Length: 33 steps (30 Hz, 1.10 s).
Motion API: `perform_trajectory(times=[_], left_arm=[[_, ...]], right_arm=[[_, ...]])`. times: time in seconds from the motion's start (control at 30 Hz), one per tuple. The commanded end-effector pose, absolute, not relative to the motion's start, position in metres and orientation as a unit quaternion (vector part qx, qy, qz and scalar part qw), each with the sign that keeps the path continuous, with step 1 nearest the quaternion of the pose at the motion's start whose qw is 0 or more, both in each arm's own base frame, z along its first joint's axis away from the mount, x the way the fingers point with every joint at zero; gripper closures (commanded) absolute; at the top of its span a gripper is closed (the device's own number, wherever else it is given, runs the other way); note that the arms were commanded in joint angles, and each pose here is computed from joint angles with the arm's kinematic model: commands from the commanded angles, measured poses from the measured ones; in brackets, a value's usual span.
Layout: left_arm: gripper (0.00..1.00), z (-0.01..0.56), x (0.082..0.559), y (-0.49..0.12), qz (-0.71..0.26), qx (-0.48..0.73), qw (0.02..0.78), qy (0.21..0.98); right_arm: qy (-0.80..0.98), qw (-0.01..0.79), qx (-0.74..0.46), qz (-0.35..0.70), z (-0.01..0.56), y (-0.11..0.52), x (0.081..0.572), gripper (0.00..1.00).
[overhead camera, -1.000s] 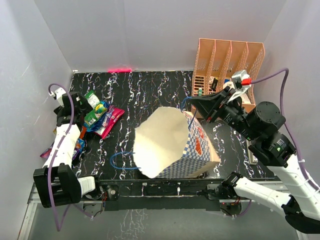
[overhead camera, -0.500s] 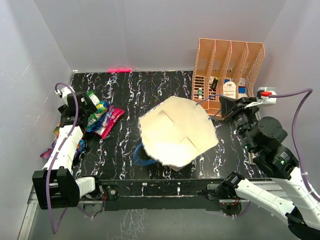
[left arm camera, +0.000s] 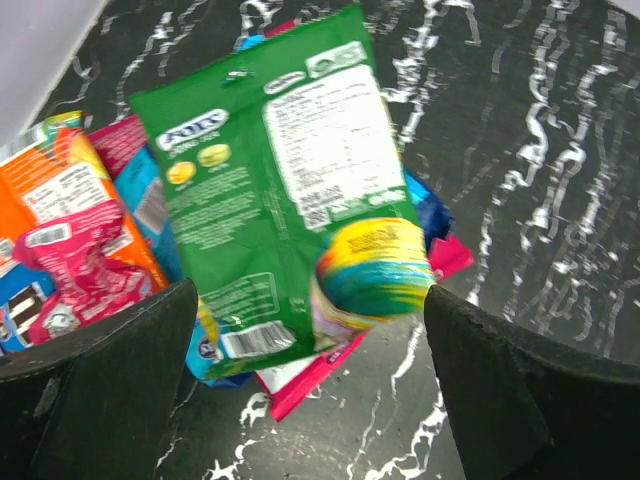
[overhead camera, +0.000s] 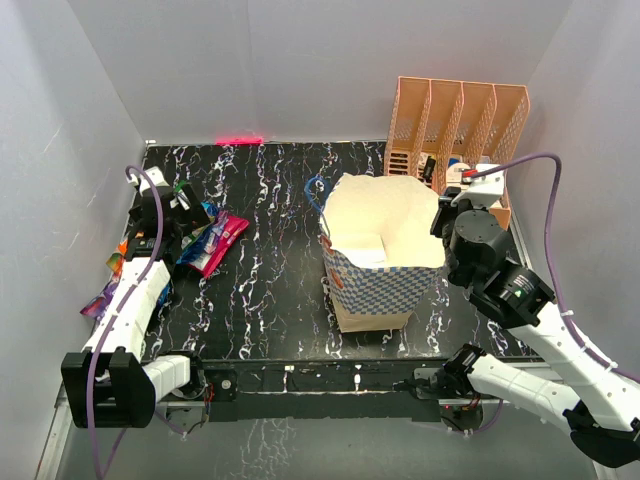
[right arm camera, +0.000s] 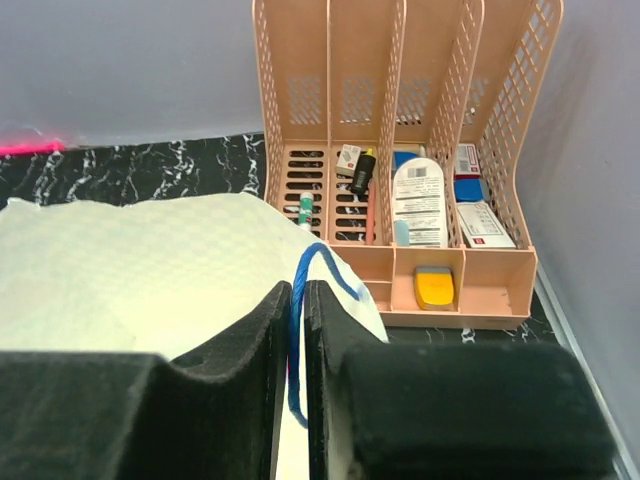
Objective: Take the snacks out of the paper bag
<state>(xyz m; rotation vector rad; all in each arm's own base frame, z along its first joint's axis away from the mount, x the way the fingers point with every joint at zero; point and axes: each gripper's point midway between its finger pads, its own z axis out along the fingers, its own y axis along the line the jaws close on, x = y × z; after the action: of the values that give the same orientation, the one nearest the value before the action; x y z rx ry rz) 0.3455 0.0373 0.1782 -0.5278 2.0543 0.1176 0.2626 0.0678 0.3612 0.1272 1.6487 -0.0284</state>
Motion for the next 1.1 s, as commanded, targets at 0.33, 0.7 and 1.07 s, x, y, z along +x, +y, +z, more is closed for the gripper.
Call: perform_trajectory(times=[0.33, 0.7, 1.07], left_arm=[[0.02, 0.334, 0.343, -0.076, -0.239, -0.056, 0.555, 0.795], [0.02, 0.514, 0.265, -0.106, -0.345, 0.016, 0.656, 0.671], [0.02, 0.550, 0.233, -0.082, -0.263, 0.019, 0.720, 0.642]], right_arm=[[0.696, 0.706, 0.012, 0.127, 0.427, 0.071, 0.212, 0.34], [0.611, 0.771, 0.009, 0.180, 0.511, 0.042, 0.167, 0.02], [0.545, 0.806, 0.048, 0.225, 0.573, 0.007, 0.126, 0.02]])
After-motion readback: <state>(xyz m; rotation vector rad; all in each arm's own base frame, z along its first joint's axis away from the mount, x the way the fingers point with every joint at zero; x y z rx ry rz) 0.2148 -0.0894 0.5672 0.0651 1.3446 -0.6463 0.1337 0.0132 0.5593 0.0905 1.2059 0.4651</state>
